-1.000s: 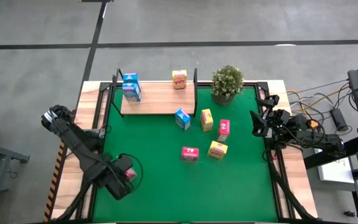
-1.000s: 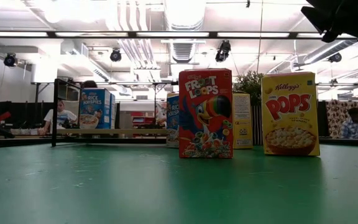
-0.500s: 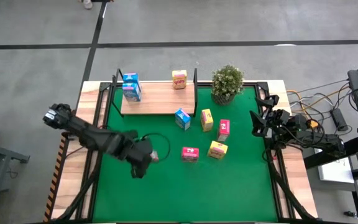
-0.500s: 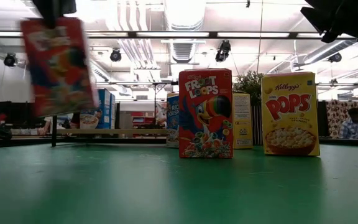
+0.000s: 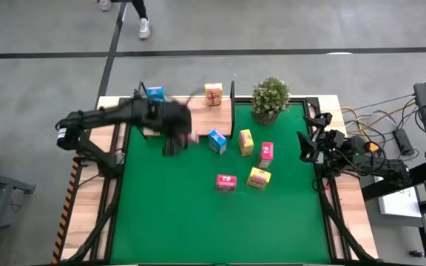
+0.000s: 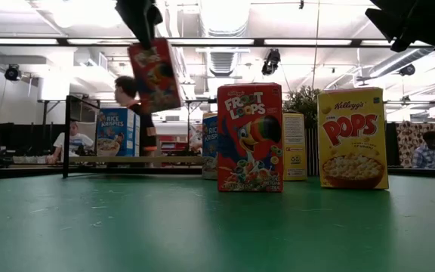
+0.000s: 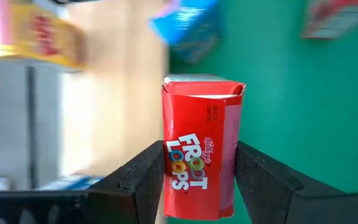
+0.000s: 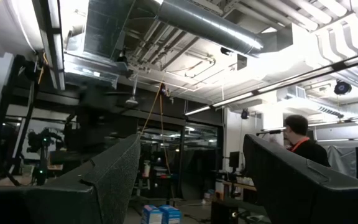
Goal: Stack cereal on shelf
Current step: Put the bottom red cereal box on the shelf
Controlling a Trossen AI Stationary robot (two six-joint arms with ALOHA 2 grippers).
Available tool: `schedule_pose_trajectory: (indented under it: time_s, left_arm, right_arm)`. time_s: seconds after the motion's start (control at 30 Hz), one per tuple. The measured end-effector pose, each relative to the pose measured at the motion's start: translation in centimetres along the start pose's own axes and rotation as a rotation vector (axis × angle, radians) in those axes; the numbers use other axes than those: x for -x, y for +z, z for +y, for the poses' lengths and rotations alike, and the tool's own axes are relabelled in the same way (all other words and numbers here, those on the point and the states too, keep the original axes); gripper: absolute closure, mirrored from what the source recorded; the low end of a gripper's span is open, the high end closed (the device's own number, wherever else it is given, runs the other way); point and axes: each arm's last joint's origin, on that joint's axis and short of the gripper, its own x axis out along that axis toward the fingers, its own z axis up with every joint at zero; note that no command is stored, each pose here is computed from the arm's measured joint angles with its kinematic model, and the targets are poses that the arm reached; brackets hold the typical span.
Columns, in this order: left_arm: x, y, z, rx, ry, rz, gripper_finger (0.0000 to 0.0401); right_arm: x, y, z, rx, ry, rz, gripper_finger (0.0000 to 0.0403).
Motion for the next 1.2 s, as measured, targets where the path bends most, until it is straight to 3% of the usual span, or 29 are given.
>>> schedule_pose_trajectory:
  time_s: [0.23,0.6,0.83,1.2]
  left_arm:
    - [-1.2,-0.6,8.3,-0.085,0.083,0.056,0.0233]
    - [-7.4,-1.5,18.7,-0.101,-0.014,0.113,0.0233]
    - [-9.5,-2.5,21.9,-0.03,-0.059,0.122,0.0233]
    - [-11.4,-3.2,22.4,-0.03,-0.105,0.163,0.0233]
  right_arm:
    - [0.0,0.0,0.0,0.012,-0.001,0.0,0.0129]
    - [0.0,0.0,0.0,0.021,-0.001,0.0,0.0129]
    - [0.0,0.0,0.0,0.039,-0.001,0.0,0.0129]
    - [0.0,0.0,0.0,0.04,-0.001,0.0,0.0129]
